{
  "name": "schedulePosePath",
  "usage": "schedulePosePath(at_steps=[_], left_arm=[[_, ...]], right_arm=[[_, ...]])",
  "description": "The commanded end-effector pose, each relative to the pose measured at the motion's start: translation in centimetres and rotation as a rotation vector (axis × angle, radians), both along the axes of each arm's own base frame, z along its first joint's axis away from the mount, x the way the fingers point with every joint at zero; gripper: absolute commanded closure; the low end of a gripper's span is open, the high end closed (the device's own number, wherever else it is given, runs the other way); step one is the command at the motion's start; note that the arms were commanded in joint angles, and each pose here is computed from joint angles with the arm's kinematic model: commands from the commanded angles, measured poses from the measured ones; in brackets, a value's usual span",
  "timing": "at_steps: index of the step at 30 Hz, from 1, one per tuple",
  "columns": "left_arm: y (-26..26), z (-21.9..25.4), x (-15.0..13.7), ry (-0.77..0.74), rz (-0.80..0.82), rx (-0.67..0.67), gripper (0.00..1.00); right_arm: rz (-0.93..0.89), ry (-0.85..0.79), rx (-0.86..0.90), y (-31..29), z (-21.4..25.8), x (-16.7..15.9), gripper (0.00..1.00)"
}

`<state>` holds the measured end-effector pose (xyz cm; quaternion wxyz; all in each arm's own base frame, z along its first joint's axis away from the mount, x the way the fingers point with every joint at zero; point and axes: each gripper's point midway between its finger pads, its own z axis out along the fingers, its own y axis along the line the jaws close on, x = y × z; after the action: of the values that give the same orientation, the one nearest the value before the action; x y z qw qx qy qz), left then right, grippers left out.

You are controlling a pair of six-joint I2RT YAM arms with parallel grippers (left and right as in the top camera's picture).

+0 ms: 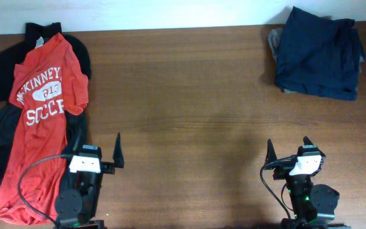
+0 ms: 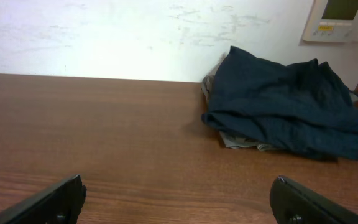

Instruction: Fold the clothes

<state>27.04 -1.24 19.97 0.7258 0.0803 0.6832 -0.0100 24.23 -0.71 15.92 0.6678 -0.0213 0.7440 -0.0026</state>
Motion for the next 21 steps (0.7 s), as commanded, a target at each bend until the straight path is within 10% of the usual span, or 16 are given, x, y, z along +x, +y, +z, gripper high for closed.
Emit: schedulePosePath(at_steps=[1,21], left_arm=[[-0.3,-0.4,-0.6,-0.018,-0.013,0.019,0.01],[0.3,-3.8,-2.5,0.111,0.035,0.005,0.01]], right_arm=[[-0.016,0.000,0.007,-0.3,-0.2,0.0,0.01],[-0.016,0.000,0.007,-0.3,-0.2,0.0,0.01]])
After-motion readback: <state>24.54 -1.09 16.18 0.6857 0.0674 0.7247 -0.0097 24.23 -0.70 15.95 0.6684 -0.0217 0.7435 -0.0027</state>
